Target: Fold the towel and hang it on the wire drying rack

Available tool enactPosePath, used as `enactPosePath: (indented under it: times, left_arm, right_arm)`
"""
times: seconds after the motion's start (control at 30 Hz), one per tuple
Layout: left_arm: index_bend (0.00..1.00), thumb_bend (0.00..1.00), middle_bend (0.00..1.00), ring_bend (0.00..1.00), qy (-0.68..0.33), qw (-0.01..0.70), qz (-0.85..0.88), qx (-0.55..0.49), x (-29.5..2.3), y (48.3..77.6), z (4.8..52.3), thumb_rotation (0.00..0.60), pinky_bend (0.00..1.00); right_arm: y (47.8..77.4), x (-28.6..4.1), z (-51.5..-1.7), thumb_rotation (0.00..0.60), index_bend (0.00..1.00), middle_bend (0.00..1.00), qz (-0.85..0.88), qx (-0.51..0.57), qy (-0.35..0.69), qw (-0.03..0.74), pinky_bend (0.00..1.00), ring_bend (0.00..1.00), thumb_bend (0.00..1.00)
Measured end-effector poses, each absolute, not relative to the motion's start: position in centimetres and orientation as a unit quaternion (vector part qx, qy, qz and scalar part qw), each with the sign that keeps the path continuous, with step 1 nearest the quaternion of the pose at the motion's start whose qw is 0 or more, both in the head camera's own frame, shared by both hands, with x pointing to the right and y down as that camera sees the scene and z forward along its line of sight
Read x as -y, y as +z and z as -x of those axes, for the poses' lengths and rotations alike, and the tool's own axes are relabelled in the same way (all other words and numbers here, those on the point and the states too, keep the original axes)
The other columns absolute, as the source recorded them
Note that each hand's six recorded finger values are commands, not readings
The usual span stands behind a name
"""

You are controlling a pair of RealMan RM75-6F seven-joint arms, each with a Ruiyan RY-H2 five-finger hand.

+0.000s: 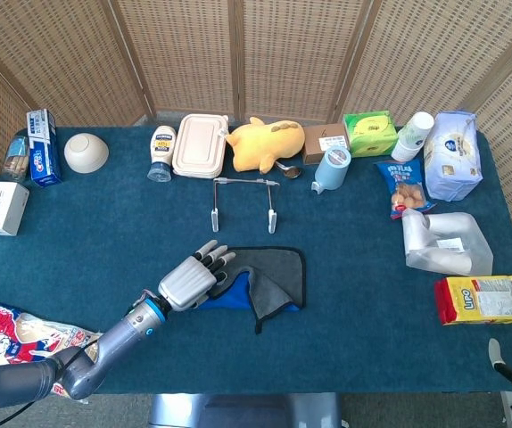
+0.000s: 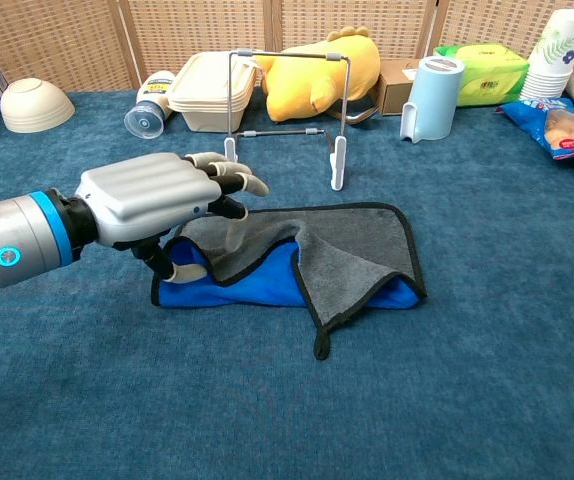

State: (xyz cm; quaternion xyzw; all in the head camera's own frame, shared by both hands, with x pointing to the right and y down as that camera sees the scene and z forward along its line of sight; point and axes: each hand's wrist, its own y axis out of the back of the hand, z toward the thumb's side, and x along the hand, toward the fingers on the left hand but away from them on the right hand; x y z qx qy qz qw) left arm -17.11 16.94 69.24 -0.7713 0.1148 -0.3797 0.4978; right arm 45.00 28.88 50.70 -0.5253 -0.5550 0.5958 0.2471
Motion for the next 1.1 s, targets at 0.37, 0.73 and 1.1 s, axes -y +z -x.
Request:
enactPosePath:
  times: [0.37,0.73,1.1]
  left_arm:
    - [0.71,0.41,0.27,0.01,-0.383,0.444,0.788,-0.19,-16.1,70.0,17.1,0.6,0.0]
    - [0.68,0.41,0.27,0.02,-0.405,0.412,0.776,-0.251,-14.2,70.3,18.3,0.6,0.0]
    - [0.64,0.41,0.26,0.02,-0.435,0.403,0.76,-0.267,-13.1,71.8,19.0,0.6,0.0]
  right_arm:
    - [50.9,-29.0,-45.0,0.6,0.12,0.05,0.526,0.554,0.596,0.245,0.0,0.0,0.37]
    - [51.3,-28.8,-44.9,0.6,0.12,0.05,0.529,0.552,0.597,0.243,0.0,0.0,0.37]
    - [51.2,-28.9,-45.0,0.6,0.12,0.05,0.526,0.552,0.599,0.243,0.0,0.0,0.36]
